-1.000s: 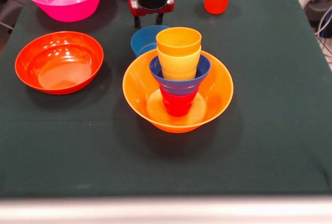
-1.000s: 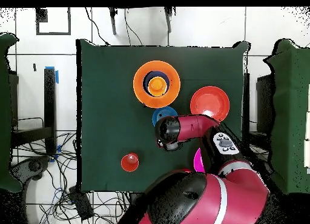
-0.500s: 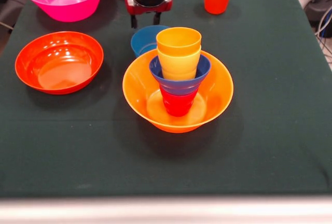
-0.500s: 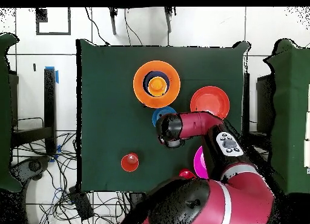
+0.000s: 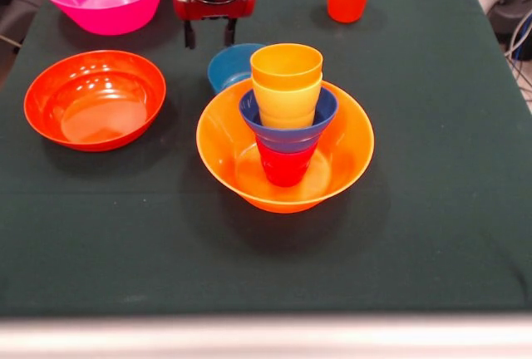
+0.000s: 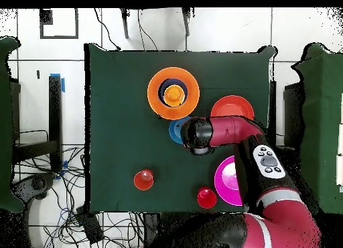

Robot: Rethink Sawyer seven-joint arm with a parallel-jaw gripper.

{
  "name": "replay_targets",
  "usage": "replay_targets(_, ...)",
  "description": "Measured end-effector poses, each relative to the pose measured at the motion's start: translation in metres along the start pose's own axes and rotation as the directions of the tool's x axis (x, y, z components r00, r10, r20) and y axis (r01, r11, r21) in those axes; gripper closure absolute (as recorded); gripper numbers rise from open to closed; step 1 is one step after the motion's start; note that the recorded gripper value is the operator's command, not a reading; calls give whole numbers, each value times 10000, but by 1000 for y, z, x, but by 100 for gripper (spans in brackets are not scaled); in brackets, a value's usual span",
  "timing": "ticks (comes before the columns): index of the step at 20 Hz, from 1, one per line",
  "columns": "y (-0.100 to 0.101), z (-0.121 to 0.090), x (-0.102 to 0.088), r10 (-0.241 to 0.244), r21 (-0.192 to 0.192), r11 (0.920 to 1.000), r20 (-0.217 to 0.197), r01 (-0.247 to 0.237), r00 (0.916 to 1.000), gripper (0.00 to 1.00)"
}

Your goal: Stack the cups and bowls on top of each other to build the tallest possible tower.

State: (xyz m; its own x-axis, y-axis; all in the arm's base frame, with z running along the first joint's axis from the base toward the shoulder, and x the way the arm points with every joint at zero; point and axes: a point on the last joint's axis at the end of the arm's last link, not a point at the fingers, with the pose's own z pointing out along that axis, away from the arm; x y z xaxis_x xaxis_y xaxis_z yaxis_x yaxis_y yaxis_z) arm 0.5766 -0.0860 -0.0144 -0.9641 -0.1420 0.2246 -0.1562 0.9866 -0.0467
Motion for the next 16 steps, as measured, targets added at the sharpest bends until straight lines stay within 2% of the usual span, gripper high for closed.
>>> replay_targets(4,-17,-15,-13,265,34,9996,289,-266,9992,0)
replay_targets(8,-31,-26,-24,529,23,9986,317,-530,9981,0)
replay_targets(12,-38,-35,-33,661,-17,9978,301,-661,9974,0)
replay_targets(16,-37,-39,-42,637,-53,9980,489,-635,9968,0)
